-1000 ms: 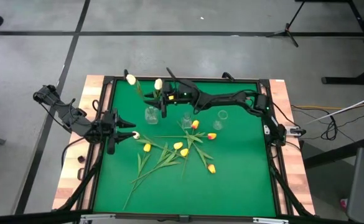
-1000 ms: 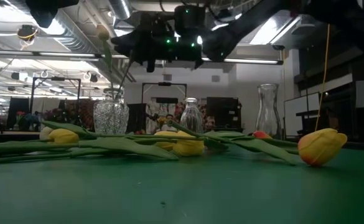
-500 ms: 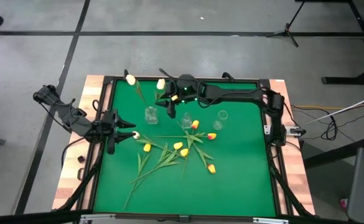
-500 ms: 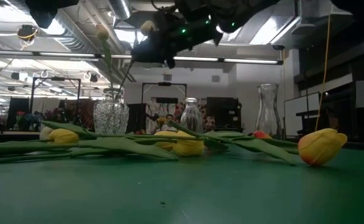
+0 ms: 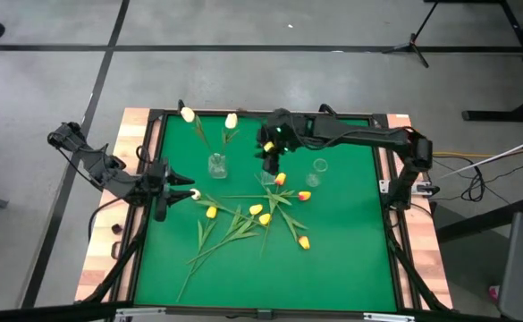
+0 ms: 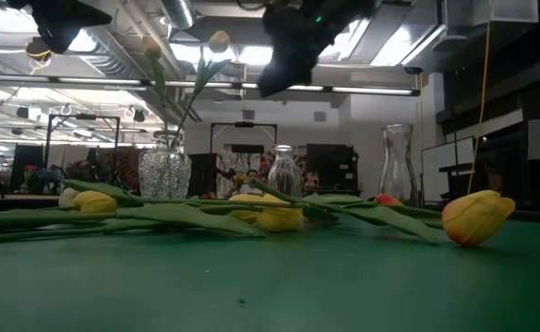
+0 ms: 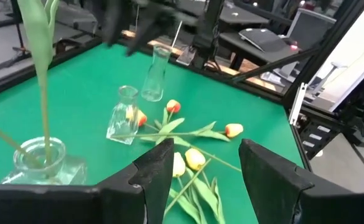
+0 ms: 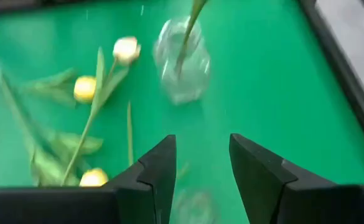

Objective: Sort flowers into vase by color
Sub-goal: Put the white flower into the left transparent vase

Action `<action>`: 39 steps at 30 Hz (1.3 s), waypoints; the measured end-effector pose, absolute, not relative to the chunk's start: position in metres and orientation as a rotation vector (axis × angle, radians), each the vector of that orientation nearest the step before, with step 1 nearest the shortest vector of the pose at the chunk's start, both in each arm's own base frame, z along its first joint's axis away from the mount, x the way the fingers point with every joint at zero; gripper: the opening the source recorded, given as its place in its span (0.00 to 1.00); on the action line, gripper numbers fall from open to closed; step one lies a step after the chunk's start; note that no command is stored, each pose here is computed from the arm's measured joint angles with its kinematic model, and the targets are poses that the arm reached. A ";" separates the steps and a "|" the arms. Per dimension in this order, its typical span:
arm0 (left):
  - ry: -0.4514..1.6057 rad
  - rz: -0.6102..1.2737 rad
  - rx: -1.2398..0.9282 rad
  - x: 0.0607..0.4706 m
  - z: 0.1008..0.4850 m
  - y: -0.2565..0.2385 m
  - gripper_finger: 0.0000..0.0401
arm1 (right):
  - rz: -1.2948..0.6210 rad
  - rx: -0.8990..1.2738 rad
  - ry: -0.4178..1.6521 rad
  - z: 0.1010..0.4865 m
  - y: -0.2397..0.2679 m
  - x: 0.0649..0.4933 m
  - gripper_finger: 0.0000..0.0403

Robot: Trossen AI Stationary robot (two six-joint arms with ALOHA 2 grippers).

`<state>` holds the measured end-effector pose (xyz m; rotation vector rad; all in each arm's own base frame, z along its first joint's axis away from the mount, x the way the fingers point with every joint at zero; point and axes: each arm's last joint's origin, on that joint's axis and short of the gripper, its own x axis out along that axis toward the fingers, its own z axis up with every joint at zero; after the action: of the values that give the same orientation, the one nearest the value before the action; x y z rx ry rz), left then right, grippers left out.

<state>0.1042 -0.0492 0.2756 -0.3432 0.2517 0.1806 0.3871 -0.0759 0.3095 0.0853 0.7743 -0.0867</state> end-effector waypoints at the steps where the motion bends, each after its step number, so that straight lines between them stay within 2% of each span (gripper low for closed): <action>1: 0.255 0.181 -0.342 0.104 0.275 -0.049 0.45 | -0.094 0.070 0.800 0.312 -0.068 0.383 0.37; 6: 0.257 0.182 -0.340 0.105 0.275 -0.050 0.45 | -0.121 0.002 0.881 0.303 -0.028 0.380 0.37; 13: 0.266 0.185 -0.332 0.106 0.274 -0.051 0.45 | -0.127 -0.058 0.691 0.267 0.014 0.396 0.37; 18: 0.272 0.184 -0.342 0.107 0.273 -0.051 0.45 | -0.231 0.013 0.538 0.242 0.014 0.406 0.37; 27: 0.301 0.181 -0.330 0.111 0.270 -0.054 0.45 | -0.216 0.081 0.606 0.180 0.019 0.427 0.37; 39: 0.308 0.189 -0.321 0.113 0.269 -0.055 0.45 | -0.213 0.070 0.509 0.158 0.023 0.443 0.37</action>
<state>0.1126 -0.0553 0.2687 -0.3208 0.3079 0.1888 0.4430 0.0231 0.1584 0.0701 0.5087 -0.2129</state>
